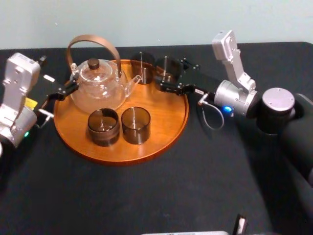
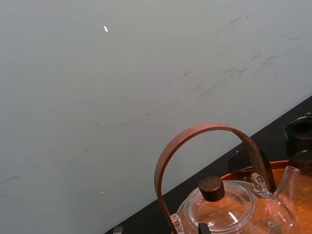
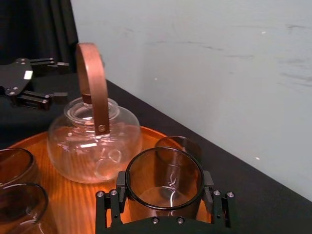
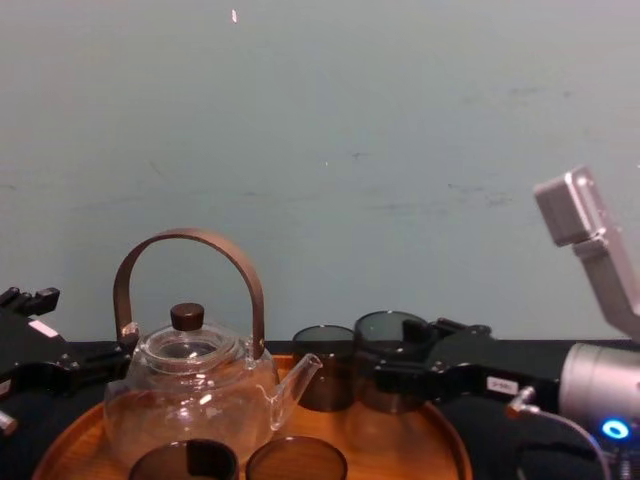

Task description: Pick up the glass from the table and place it on the tray.

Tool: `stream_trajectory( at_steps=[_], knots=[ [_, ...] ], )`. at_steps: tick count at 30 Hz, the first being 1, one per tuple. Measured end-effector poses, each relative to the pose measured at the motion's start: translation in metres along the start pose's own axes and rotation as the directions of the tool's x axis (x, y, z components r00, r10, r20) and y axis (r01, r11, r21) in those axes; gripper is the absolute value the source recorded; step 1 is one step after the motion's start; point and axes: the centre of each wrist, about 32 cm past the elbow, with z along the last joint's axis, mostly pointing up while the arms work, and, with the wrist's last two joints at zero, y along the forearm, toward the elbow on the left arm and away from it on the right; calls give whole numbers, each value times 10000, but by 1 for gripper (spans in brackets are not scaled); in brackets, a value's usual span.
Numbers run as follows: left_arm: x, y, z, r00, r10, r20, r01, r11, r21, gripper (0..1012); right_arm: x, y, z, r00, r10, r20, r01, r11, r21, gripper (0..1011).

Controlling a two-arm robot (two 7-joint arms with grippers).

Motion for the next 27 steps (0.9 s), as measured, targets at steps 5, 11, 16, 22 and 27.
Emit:
stream_trajectory(
  at_steps=[5, 11, 16, 22, 27],
  knots=[
    [0, 0, 0, 10000, 1, 0, -1, 10000, 0, 1001, -36, 87, -41, 9996, 268, -112, -268, 9996, 33, 903],
    [0, 0, 0, 10000, 1, 0, -1, 10000, 0, 1001, -82, 152, -96, 9981, 551, -257, -552, 9985, -12, 903],
    [0, 0, 0, 10000, 0, 0, 0, 10000, 0, 1001, -98, 176, -136, 9972, 662, -361, -664, 9978, -70, 903],
    [0, 0, 0, 10000, 0, 0, 0, 10000, -1, 1001, -107, 205, -186, 9961, 749, -476, -756, 9970, -139, 903],
    [0, 0, 0, 10000, 0, 0, 0, 10000, 0, 1001, -106, 220, -224, 9956, 756, -561, -769, 9968, -208, 903]
  ],
)
